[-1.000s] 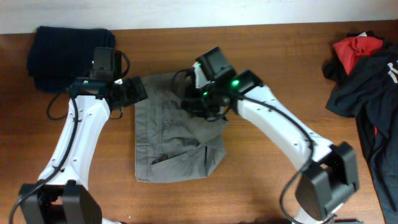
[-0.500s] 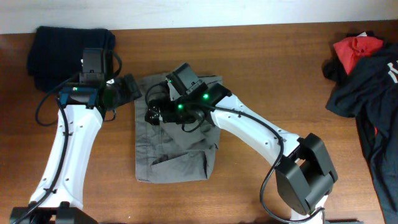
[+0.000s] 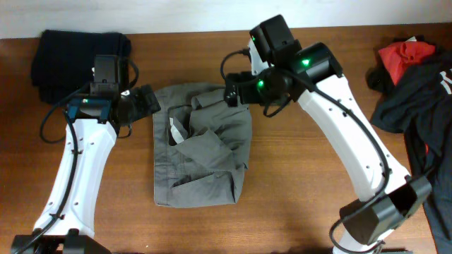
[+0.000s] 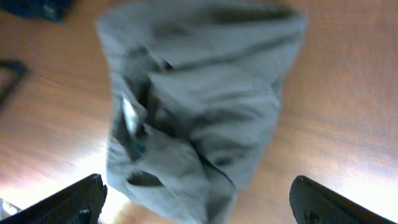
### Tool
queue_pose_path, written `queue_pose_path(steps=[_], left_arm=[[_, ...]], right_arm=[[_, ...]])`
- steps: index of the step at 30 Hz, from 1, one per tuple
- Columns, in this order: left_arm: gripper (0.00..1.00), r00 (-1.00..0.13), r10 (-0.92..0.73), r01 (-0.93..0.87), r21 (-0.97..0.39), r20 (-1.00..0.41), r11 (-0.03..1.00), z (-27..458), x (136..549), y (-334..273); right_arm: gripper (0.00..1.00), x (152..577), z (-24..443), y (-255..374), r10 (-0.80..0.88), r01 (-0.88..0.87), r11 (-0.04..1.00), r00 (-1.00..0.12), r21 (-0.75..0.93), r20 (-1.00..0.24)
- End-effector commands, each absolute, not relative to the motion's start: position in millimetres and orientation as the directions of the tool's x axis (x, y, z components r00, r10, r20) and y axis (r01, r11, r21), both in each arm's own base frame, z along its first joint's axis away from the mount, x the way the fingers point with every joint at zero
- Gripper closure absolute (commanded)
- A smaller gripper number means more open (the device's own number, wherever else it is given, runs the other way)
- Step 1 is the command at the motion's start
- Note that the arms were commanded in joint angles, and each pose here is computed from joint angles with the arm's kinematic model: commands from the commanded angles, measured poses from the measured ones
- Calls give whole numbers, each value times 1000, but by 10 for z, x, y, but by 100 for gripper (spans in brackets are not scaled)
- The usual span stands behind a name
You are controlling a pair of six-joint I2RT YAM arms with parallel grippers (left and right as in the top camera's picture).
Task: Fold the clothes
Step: 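Fold the right half of the shorts leftward over the left half with right gripper, then release the folded fabric and lift the right gripper away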
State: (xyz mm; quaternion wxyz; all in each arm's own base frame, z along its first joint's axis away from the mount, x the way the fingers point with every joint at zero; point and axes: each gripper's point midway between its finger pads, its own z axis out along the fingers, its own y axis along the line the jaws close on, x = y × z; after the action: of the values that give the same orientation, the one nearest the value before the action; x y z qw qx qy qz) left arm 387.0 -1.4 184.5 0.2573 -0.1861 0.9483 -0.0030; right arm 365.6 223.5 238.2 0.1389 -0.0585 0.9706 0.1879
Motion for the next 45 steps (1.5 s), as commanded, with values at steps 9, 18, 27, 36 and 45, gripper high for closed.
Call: queue_pose_path(steps=[9,18,27,36,45], left_arm=[[1,-781,-369,-370,-101,-504,923,1918,3831,39],[1,-765,-406,-408,-111,-501,906,1918,3828,162],[1,-767,-419,-426,-102,-487,899,1895,3783,232],[1,-766,-419,-426,-102,-488,899,1896,3786,233],[1,-766,-419,-427,-101,-487,899,1895,3784,233]], right_arm=[[1,3106,1377,2763,-442,-450,785,-888,425,-125],[1,2960,1157,3146,-598,-622,653,-773,432,-210],[44,2884,892,3345,-644,-657,634,-740,407,-194],[96,1985,1362,4122,-686,-543,363,-706,757,-176],[16,2434,1344,3840,-611,-576,581,-776,575,-159]])
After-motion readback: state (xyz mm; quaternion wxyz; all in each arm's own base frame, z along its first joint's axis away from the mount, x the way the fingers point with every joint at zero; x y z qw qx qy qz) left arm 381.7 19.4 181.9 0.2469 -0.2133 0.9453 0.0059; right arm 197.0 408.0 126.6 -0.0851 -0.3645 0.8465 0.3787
